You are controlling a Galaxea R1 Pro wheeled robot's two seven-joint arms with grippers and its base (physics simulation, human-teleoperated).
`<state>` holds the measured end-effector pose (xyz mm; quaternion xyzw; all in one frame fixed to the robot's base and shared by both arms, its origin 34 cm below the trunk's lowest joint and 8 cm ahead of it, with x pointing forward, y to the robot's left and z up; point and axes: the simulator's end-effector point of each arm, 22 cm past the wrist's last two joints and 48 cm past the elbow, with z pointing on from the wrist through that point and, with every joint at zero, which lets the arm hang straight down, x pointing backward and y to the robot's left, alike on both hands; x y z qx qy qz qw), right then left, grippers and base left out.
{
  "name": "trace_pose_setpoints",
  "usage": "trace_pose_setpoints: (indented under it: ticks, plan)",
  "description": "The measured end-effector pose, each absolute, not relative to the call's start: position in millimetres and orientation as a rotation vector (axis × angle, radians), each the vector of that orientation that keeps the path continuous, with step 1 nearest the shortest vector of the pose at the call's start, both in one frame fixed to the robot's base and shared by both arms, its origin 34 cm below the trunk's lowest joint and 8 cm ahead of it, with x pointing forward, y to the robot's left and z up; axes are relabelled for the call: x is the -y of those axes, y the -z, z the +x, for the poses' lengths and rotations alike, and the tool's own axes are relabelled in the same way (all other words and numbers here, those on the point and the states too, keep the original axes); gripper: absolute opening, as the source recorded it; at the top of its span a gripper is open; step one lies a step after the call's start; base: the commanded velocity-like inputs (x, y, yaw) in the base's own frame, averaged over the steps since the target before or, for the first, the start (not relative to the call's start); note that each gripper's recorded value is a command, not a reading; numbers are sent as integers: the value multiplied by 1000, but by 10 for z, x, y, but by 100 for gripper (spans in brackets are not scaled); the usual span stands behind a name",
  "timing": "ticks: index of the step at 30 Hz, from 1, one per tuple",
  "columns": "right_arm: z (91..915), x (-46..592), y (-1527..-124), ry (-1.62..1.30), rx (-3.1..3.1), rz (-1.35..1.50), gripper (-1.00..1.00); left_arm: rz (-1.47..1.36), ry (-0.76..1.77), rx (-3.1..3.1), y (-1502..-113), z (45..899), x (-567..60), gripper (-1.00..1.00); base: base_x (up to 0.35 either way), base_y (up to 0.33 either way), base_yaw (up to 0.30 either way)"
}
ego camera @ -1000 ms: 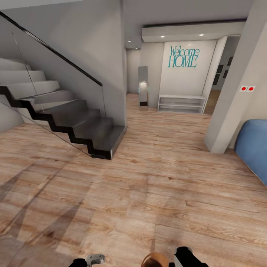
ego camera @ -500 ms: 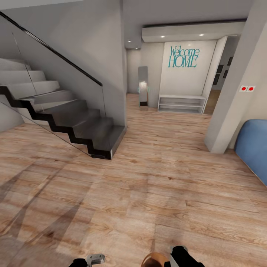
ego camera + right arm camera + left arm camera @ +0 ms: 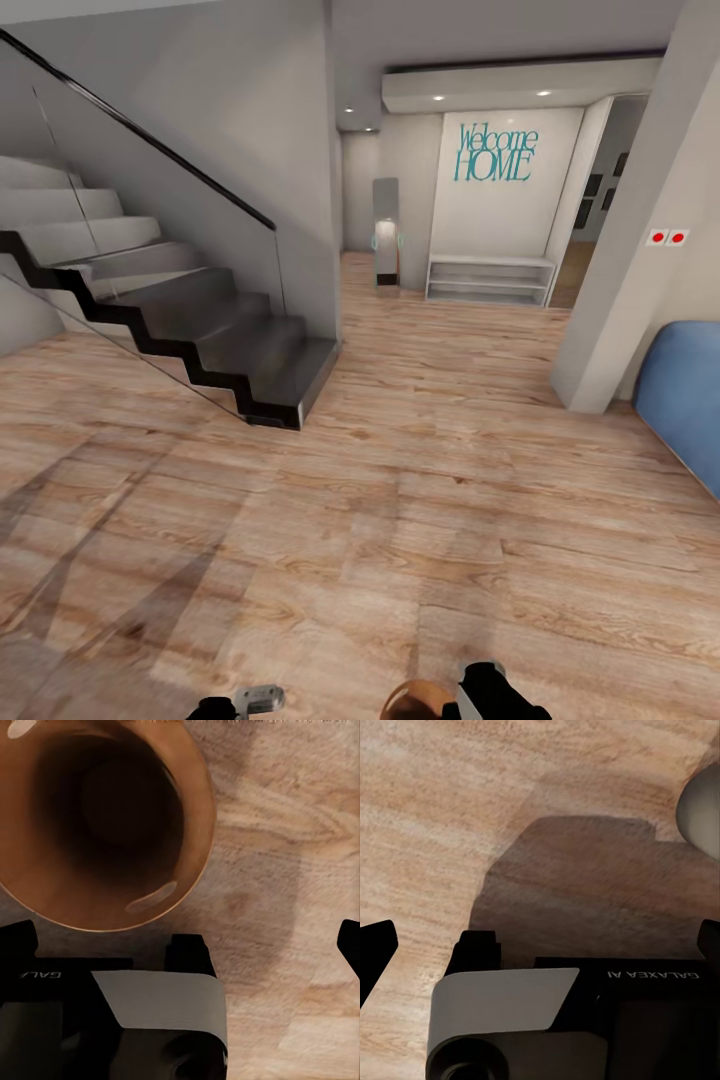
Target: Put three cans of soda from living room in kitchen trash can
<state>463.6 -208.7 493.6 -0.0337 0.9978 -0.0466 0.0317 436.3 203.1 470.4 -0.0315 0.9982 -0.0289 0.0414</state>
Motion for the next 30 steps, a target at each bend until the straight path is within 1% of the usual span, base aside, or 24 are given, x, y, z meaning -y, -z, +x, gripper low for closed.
trace_pose_setpoints:
  ticks: [20,30]
  plan:
    - [4701,2100,-4591,148,-3036,-102,100,-90,96,-3053,-4368,4386,-2001,100,0,0,0]
    - [4719,2101,-4418,149,-3031,-102,100,-83,101,-3026,-4401,4844,-2019,100,0,0,0]
